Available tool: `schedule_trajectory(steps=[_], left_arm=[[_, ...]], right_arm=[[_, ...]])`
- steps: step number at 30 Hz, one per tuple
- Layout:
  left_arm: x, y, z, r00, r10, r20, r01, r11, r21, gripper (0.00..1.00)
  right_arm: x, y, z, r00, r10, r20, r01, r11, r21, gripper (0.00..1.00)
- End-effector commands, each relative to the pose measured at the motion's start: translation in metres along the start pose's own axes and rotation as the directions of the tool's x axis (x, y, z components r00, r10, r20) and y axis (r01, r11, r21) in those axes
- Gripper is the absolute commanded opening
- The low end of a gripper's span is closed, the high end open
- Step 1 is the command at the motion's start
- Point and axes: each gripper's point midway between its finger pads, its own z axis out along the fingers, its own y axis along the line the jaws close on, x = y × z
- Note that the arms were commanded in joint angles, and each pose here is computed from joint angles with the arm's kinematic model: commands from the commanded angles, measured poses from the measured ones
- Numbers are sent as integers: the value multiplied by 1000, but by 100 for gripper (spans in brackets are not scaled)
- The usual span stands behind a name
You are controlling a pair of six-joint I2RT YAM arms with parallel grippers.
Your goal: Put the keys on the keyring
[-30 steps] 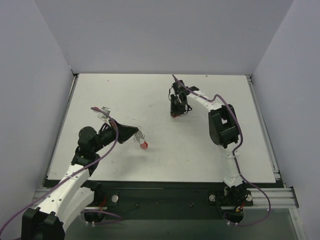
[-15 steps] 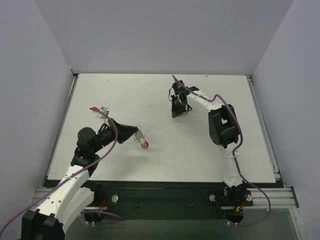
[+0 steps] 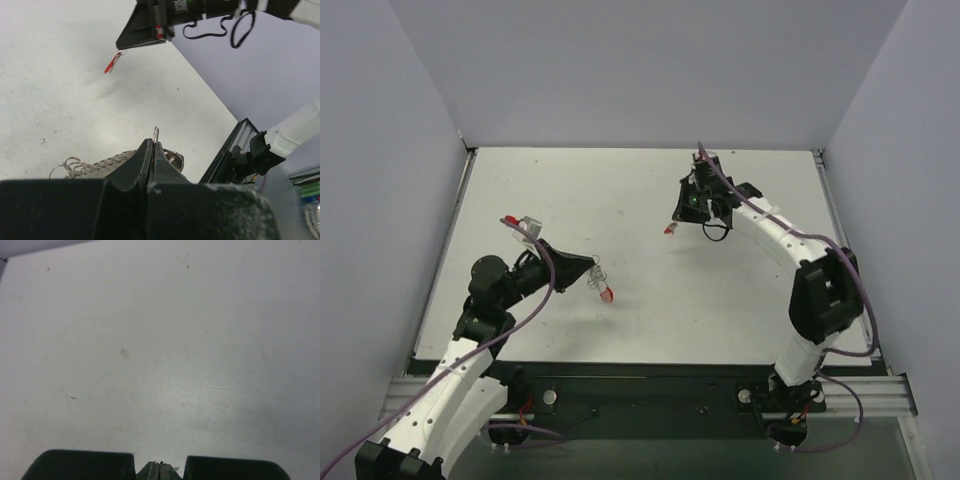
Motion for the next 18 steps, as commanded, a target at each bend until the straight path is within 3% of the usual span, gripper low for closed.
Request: schedule_trajectory(steps=[1,6,10,18], left_arm=[[-32,-28,-4,988,142,63,-143,990,11,0],[-41,-50,-5,967,228,117,-227,974,-27,0],[-29,-90,-4,951,284,123,-298,948,114,0],[-7,-155,-4,923,355,150,-385,831,400,0]], right_arm=[[-28,39,-58,979,65,194,-28,982,-186,0],[-7,55,-91,953,151,264,-70,953,-293,0],[-6,73,-132,918,209,337,-60,913,-404,0],[3,89,-193,860,322,395,-24,800,-599,0]])
